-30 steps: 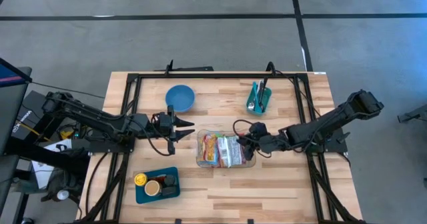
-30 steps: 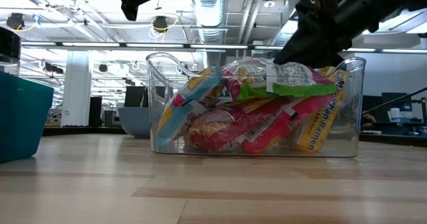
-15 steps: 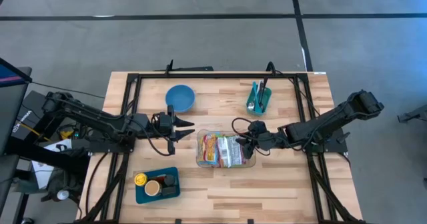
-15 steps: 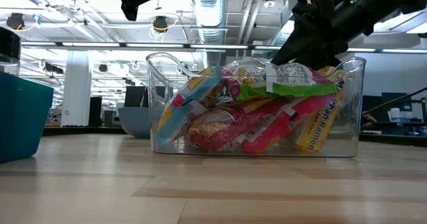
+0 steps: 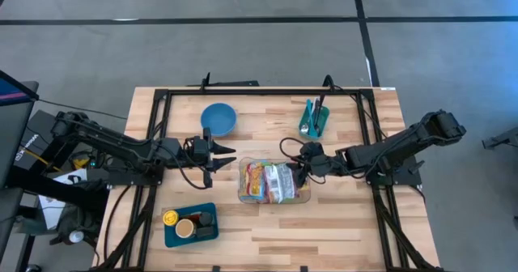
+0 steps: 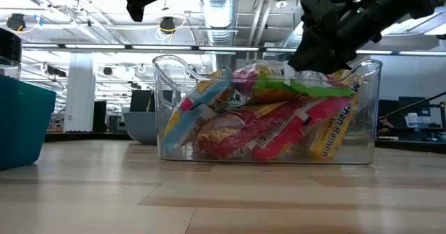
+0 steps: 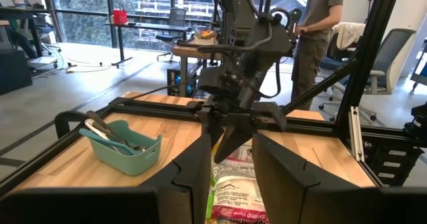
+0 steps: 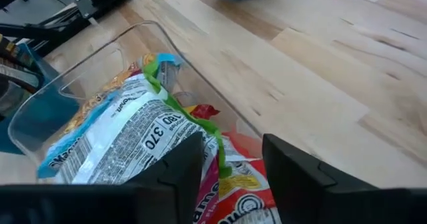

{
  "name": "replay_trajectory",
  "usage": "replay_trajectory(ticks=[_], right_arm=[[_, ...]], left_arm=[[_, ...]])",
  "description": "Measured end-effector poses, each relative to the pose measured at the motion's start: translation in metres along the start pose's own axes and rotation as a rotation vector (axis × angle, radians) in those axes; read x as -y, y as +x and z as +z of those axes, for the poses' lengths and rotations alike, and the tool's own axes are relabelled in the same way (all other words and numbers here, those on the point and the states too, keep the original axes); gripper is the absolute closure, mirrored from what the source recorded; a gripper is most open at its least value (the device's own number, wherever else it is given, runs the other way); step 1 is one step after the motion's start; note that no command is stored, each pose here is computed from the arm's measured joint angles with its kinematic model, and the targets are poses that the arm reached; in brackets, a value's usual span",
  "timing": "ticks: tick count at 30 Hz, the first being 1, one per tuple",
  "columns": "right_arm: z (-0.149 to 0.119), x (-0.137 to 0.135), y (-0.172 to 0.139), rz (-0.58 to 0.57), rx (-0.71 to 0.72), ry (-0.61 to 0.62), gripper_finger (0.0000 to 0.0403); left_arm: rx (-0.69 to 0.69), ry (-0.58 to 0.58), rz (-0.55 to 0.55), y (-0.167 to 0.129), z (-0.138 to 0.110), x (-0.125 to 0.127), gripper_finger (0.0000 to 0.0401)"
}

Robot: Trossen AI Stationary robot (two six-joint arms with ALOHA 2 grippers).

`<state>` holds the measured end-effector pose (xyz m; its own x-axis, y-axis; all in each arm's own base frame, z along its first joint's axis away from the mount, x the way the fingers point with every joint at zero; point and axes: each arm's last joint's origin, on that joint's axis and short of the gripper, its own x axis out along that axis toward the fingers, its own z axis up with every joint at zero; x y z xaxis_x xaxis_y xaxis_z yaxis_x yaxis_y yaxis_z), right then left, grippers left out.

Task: Pick & Place Food Item
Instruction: Put the pink noodle pack into the transparent bin, then return to Home Position

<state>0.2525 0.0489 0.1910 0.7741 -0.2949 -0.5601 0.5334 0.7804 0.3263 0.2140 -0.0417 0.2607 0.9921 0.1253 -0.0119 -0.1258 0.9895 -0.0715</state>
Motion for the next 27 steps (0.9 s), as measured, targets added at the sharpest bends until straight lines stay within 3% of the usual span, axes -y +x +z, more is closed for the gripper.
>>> replay_trajectory(ticks=[14,27], right_arm=[[0.008,0.014,0.0,-0.068,-0.01,-0.03,0.0281],[0.042,0.022,-0.046,0.023,0.138,-0.015,0.0284]], left_arm=[[0.0,0.0,0.0,0.0,0.0,0.0,0.0297],[0.0,0.0,0.0,0.0,0.0,0.0,0.0297]])
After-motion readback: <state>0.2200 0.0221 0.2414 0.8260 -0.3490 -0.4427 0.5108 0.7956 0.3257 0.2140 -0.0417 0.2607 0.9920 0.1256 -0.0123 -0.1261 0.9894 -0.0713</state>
